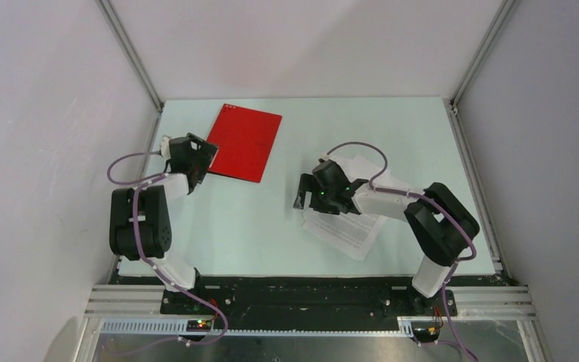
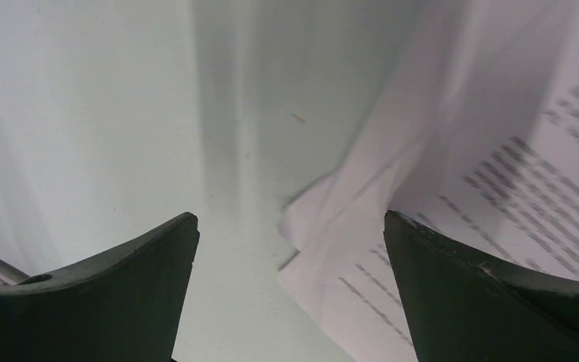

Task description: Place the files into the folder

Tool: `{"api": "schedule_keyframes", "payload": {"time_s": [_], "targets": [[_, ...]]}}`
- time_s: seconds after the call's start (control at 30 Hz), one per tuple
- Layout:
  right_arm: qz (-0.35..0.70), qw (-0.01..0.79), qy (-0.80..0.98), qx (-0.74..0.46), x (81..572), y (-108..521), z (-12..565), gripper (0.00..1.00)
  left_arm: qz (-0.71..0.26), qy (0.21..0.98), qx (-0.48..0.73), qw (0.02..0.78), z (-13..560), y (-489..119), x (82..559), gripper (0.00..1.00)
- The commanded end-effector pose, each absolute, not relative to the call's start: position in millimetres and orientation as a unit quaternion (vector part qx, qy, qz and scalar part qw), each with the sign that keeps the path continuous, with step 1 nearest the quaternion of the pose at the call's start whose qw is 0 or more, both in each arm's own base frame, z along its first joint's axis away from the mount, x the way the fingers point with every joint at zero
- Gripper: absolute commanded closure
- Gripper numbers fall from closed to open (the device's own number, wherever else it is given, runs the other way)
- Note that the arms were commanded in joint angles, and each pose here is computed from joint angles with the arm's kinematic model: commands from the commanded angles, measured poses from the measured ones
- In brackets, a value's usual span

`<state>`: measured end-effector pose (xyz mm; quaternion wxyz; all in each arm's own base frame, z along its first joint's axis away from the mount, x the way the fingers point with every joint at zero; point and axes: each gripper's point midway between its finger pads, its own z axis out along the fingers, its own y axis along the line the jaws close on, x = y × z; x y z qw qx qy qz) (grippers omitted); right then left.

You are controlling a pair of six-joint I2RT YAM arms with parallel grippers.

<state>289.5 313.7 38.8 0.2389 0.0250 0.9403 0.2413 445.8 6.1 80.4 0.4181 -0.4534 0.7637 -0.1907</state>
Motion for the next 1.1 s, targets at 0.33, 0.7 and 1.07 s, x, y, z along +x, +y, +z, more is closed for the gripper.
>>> {"api": "schedule_keyframes", "payload": {"time_s": [0.33, 0.7, 1.07], "targets": [[0.134, 0.206, 0.965, 0.085, 263.2, 207.9, 2.8, 0.00, -0.220, 0.699, -0.489, 0.473, 88.8, 27.7, 461.8, 0.00], [0.198, 0.228, 0.951, 0.069, 268.7, 229.5, 35.8, 0.01, -0.222, 0.693, -0.500, 0.469, 80.3, 32.1, 450.3, 0.00], [0.226, 0.237, 0.944, 0.045, 269.7, 248.9, 55.3, 0.00, -0.248, 0.675, -0.505, 0.477, 82.3, 30.9, 465.0, 0.14]]}}
